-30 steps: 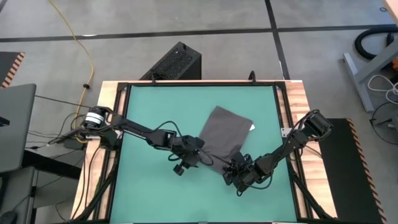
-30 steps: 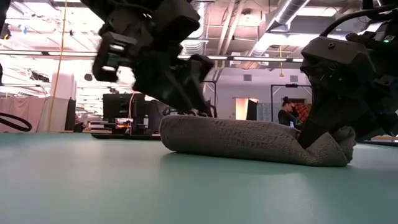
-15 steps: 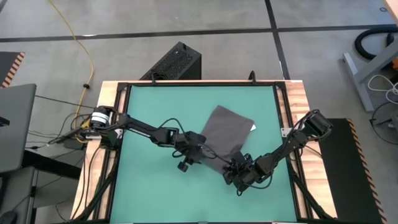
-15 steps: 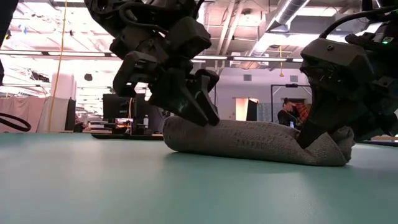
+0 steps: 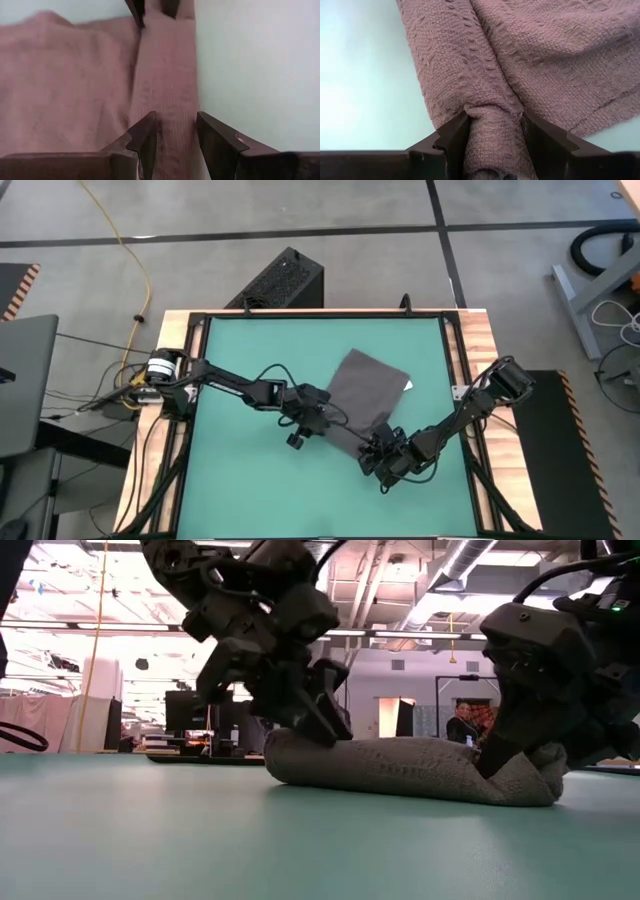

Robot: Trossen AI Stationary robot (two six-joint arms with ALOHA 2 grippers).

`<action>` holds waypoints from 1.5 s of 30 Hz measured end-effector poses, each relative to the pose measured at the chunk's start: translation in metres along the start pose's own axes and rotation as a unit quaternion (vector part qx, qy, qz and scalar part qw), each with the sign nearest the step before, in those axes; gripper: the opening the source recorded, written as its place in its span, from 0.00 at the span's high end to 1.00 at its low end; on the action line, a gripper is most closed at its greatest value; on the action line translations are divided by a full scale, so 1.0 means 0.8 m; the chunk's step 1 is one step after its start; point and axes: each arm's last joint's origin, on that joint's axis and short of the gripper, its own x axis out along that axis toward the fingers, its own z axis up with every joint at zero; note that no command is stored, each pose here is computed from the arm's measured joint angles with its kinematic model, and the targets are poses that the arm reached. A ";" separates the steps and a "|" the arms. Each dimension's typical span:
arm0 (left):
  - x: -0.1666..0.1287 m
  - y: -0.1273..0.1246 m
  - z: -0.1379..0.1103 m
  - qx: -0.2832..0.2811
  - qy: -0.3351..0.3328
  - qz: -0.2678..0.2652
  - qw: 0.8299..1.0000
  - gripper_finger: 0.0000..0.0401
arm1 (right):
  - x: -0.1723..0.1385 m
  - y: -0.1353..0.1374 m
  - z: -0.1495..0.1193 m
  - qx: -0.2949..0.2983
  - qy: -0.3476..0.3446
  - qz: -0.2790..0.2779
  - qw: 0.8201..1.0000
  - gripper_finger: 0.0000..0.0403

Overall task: Roll towel into tight, uniform cylinder
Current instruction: Roll the gray towel

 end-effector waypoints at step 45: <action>0.032 0.017 -0.027 -0.089 0.084 -0.109 0.987 0.68 | -0.062 0.034 -0.007 -0.159 -0.082 0.149 0.973 0.51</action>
